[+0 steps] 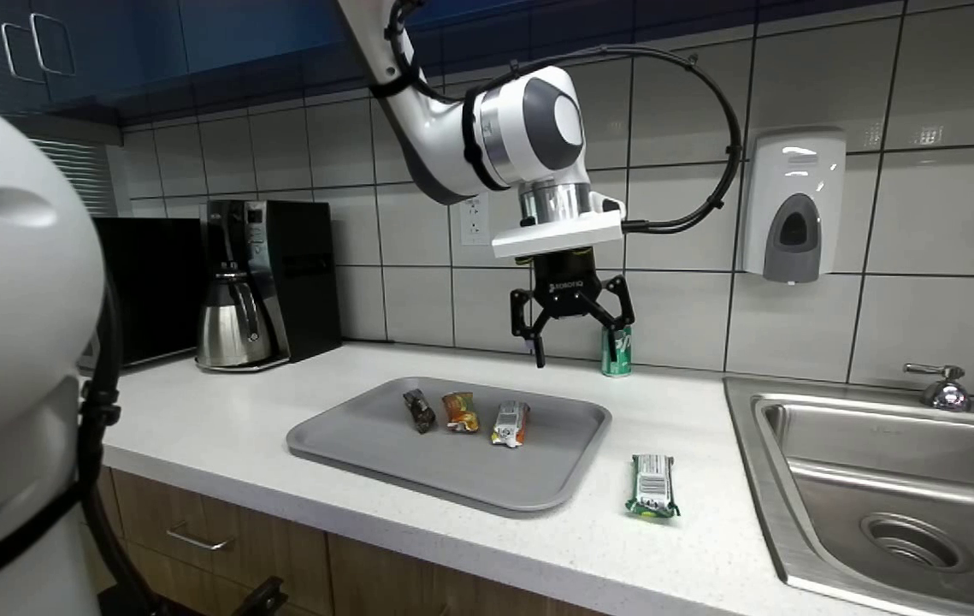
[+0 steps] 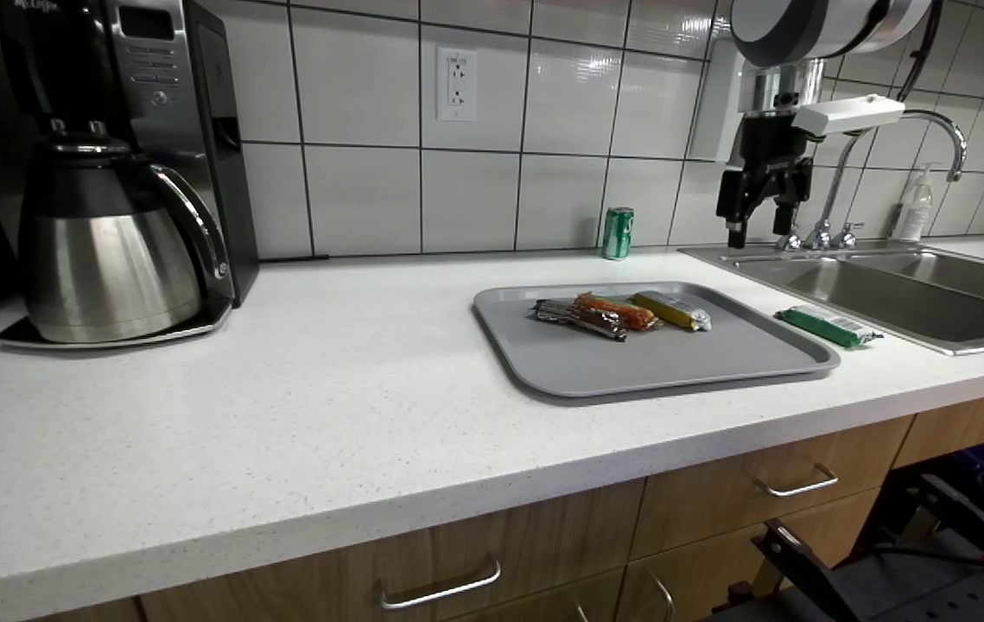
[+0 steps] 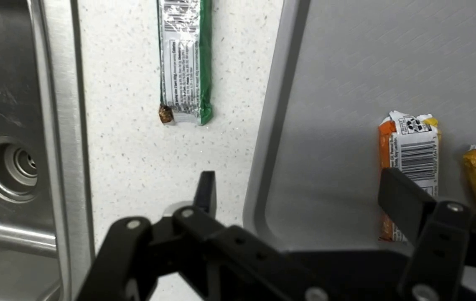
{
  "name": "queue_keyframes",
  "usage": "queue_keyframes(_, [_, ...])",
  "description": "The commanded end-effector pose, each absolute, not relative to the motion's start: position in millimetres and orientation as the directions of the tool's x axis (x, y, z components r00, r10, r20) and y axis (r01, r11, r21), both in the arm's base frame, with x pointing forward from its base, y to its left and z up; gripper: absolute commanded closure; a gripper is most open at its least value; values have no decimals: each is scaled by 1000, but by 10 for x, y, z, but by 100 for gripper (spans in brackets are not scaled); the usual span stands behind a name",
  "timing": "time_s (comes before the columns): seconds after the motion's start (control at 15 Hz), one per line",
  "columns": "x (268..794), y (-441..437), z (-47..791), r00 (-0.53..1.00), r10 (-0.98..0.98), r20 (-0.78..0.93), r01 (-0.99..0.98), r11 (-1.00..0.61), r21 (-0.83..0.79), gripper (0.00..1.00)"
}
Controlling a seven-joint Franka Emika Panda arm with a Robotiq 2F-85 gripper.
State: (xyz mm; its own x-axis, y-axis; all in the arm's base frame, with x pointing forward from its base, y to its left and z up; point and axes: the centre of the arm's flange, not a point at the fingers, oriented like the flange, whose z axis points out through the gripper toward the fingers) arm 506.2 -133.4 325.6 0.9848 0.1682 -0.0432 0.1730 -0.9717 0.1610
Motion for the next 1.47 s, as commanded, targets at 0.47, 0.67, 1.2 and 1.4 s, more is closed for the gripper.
queue_keyframes(0.47, [4845,-1834,3273,997,70,-29,74,-984,161,0])
queue_keyframes(0.67, [4795,-1904,3216,998,60,-36,65,-985,161,0])
queue_keyframes(1.2, [4725,-2109,2967,999,19,-51,28,-985,171,0])
queue_keyframes(1.4, [4699,-2192,2835,998,3,-62,14,-985,174,0])
